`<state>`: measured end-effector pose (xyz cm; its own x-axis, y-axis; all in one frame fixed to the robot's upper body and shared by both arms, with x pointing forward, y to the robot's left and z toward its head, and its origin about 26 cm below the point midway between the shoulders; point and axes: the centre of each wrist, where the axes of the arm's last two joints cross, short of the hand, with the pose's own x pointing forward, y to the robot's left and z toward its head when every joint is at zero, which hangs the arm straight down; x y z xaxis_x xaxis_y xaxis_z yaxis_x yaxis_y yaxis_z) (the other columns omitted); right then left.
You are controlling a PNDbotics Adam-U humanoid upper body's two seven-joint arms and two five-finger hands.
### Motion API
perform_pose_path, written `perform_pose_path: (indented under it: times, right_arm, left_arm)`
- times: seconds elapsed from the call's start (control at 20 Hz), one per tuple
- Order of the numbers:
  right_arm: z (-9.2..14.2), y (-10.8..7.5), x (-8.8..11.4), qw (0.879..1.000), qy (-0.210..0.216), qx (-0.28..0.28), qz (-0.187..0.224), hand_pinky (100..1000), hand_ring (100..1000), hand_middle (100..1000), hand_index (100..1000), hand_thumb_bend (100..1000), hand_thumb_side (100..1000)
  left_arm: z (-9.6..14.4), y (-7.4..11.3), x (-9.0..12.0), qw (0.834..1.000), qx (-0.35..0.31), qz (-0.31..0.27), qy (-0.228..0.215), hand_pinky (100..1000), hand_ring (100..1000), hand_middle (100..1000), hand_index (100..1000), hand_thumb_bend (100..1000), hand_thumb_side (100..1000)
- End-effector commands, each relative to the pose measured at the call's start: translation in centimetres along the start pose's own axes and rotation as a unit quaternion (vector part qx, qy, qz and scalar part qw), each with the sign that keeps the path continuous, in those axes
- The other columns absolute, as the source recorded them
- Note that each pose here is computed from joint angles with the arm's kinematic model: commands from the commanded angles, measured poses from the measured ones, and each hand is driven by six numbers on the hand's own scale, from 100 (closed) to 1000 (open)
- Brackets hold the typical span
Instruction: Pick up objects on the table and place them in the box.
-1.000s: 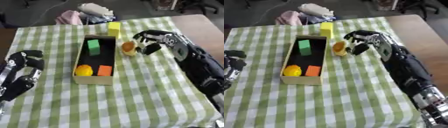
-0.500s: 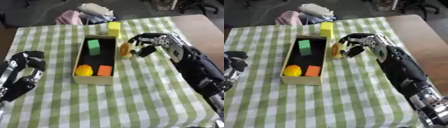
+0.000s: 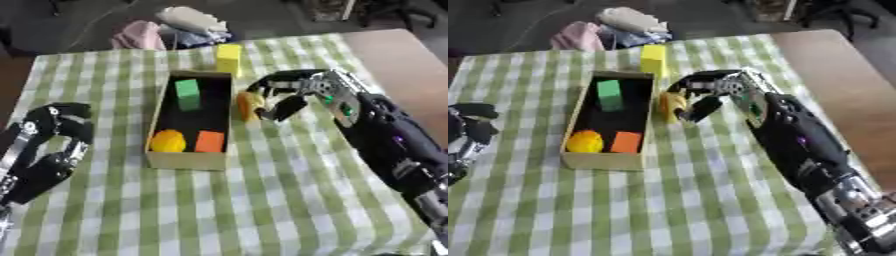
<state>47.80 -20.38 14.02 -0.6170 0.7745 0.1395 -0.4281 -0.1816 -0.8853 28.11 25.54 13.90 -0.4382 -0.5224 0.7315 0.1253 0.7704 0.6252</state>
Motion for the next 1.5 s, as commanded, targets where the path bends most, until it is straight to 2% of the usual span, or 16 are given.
perform_pose_path:
  times: [0.05,0.35,0.7,0.85,1.1,1.25,1.5]
  right_arm:
    - [-0.3,-0.2,0.4,1.000,0.004,-0.006,0.018,790,789,812,911,100,304]
    - [-0.6,1.2,-0.3,0.999,0.019,-0.044,0.008,746,708,707,800,100,292]
    - [-0.7,2.0,-0.7,0.993,0.028,-0.115,0.021,676,597,562,664,100,266]
    - [-0.8,2.3,-0.9,0.989,0.029,-0.143,0.028,646,546,492,577,100,253]
    - [-0.7,2.4,-1.1,0.980,0.030,-0.192,0.037,613,486,369,416,100,234]
    - [-0.6,2.3,-1.2,0.975,0.029,-0.218,0.040,604,467,327,331,100,221]
    - [0.0,1.3,-1.3,0.969,0.020,-0.246,0.032,596,458,305,278,100,209]
  left_arm:
    - [-0.1,0.3,0.5,1.000,0.002,-0.007,-0.010,693,641,690,808,214,653]
    - [-0.1,0.3,0.5,1.000,0.002,-0.005,-0.010,693,640,690,808,213,655]
    - [-0.1,0.1,0.5,1.000,0.001,-0.003,-0.011,692,639,689,808,211,657]
    - [-0.1,0.1,0.5,1.000,0.001,-0.003,-0.011,692,639,689,808,208,660]
    - [-0.1,0.0,0.5,1.000,0.000,-0.001,-0.010,692,638,688,807,202,663]
    - [-0.1,0.0,0.4,1.000,0.001,-0.001,-0.010,693,638,688,808,188,667]
    - [-0.1,0.1,0.4,1.000,0.004,0.000,-0.011,696,639,689,808,179,671]
